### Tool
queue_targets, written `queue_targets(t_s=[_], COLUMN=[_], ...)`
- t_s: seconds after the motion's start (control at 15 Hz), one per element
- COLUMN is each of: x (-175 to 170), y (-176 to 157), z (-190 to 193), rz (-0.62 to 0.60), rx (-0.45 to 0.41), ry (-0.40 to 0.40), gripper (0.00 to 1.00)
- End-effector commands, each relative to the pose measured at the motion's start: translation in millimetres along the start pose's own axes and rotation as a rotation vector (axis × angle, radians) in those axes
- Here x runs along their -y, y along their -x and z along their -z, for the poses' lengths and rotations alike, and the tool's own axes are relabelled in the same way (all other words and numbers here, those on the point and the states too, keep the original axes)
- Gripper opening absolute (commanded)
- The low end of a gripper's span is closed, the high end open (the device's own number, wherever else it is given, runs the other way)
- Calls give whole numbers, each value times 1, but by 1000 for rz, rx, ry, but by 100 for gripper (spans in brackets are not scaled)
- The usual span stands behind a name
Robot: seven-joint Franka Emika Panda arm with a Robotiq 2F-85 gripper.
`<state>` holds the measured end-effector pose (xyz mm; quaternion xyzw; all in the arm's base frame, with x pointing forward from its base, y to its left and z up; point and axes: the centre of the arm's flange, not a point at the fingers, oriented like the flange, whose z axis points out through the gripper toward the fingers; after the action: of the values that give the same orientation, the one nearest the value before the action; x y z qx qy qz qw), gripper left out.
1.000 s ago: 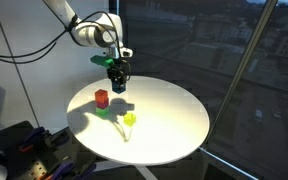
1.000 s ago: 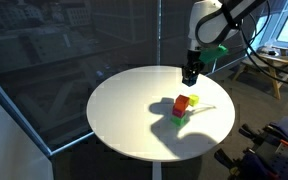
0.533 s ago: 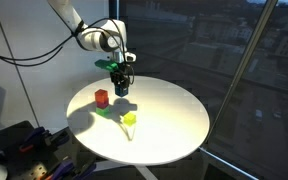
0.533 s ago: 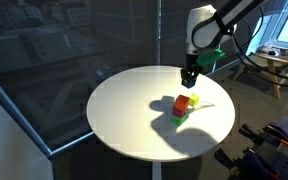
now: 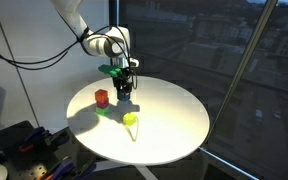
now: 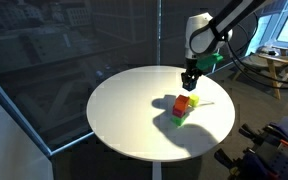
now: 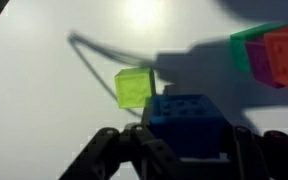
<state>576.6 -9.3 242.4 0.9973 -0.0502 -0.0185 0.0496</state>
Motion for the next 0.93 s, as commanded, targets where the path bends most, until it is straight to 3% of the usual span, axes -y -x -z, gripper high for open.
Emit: queue_targets(t_s=[0.0, 0.53, 0.6, 0.87], x=[-8, -5, -5, -4], y=[-11, -4, -4, -3], z=[-1, -8, -9, -12], rz=[12, -6, -6, -5], rx=[9, 9, 10, 16], ry=[7, 3, 3, 4], gripper=[31, 31, 56, 56])
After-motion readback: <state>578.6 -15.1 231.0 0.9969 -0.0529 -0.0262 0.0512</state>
